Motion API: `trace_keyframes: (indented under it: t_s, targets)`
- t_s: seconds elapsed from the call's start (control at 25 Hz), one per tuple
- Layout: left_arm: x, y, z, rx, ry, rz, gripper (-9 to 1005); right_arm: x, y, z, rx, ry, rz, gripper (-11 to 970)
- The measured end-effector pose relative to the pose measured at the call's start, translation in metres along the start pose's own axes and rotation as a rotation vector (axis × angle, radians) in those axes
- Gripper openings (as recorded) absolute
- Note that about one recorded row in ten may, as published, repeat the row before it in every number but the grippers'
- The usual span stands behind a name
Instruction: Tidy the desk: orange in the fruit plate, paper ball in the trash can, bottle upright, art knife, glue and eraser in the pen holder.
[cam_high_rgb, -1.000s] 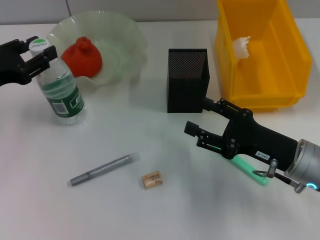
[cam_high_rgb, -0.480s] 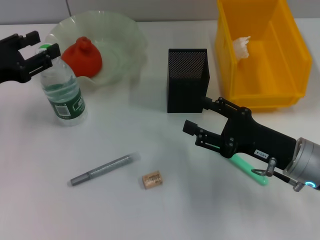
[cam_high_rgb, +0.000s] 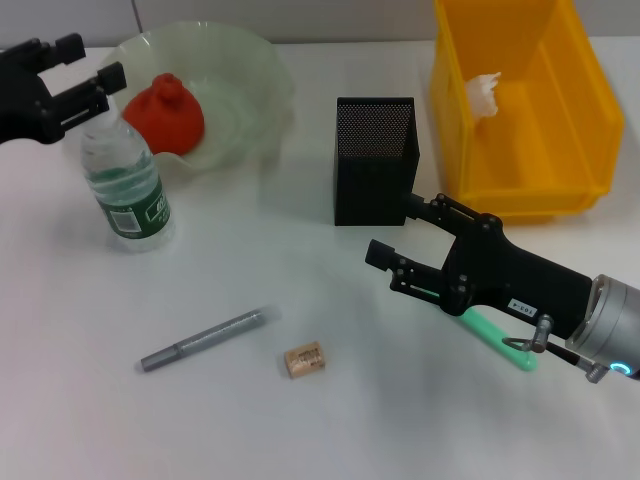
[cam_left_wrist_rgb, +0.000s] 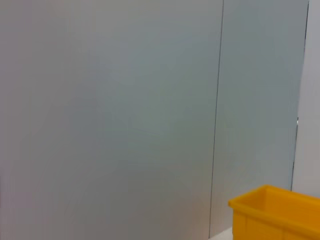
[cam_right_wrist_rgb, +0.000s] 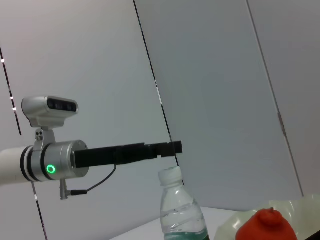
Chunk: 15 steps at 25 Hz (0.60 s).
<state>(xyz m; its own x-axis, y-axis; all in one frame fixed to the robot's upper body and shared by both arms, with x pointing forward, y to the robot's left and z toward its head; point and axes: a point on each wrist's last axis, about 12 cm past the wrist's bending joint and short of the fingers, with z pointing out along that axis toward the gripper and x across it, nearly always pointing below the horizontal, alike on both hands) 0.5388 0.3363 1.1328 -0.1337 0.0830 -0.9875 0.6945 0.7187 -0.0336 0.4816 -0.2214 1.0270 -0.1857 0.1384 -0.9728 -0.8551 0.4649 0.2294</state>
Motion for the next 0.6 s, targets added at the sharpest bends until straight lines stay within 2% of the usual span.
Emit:
trace_keyframes:
  t_s: [0.16, 0.2, 0.36, 0.56, 0.6]
  targets:
    - [-0.006, -0.001, 0.0, 0.007, -0.046, 0.003, 665, 0.0, 0.0, 0.0, 0.0, 0.0, 0.0, 711]
    - [-0.01, -0.004, -0.001, 0.033, -0.089, 0.015, 670, 0.0, 0.0, 0.0, 0.0, 0.0, 0.0, 711]
    - [-0.014, -0.01, -0.001, 0.077, -0.132, 0.015, 688, 0.0, 0.0, 0.0, 0.0, 0.0, -0.001, 709]
    - [-0.015, -0.027, 0.008, 0.214, -0.144, 0.018, 712, -0.001, -0.001, 0.001, -0.001, -0.002, -0.003, 708]
    - [-0.016, -0.037, 0.01, 0.289, -0.149, 0.026, 717, -0.001, -0.001, 0.001, 0.003, -0.005, -0.003, 707]
